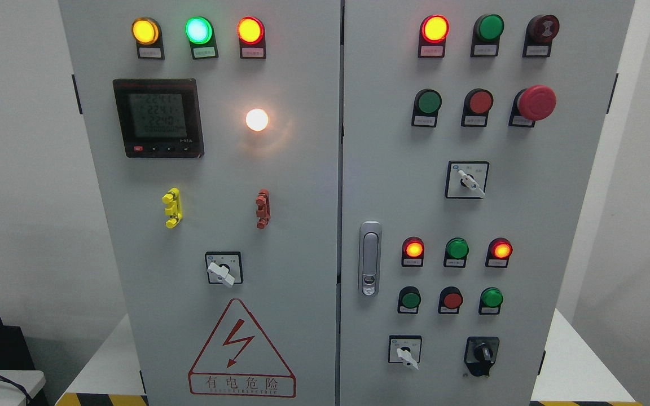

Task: Turn on light switch 1

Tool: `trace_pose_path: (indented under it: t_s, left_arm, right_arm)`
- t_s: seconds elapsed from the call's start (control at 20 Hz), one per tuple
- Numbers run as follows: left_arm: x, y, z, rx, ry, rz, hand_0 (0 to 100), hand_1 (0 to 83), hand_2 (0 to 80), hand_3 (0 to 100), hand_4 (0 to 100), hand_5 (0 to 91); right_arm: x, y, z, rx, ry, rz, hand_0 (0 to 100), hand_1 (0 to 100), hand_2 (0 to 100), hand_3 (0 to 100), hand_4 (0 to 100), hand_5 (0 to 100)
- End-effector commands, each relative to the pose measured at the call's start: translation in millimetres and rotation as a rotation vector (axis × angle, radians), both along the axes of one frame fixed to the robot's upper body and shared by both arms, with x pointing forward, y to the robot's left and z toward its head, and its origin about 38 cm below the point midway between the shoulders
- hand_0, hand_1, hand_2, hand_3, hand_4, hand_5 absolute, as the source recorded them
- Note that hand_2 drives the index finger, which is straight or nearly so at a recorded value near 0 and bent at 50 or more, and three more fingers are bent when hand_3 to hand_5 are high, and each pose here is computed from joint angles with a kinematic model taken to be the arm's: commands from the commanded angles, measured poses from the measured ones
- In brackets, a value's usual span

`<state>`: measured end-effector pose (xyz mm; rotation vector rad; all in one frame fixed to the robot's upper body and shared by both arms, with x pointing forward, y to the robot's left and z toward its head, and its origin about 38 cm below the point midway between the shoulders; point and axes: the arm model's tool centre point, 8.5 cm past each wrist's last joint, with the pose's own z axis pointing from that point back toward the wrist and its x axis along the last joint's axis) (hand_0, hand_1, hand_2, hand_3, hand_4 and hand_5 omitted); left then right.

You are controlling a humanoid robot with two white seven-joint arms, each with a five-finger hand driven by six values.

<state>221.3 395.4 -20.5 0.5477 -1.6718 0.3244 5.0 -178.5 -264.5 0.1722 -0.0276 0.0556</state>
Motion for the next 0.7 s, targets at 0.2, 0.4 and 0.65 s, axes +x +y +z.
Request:
trace_pose_path:
  t_s: [0.2,0.4,0.65]
  left_arm:
    - [-220,18,-156,-0.276,0.595,0.321,10,14.4,16.5,38,40,8.1]
    - [-261,-25,-186,-0.409,0.769,0.253,12,15.6,11.9,32,35,4.6]
    - [-302,-61,-205,-0.510,0.997,0.180,21,15.8,8.4,24,25,0.0]
  right_arm:
    - [0,0.4,0,0.005,0.002,-0.018,12,39,0,0,0,0]
    - [0,0.6,0,0.007,0.002,-0.018,12,39,0,0,0,0]
    - [0,0.5,0,0.005,0.000,-0.018,12,39,0,0,0,0]
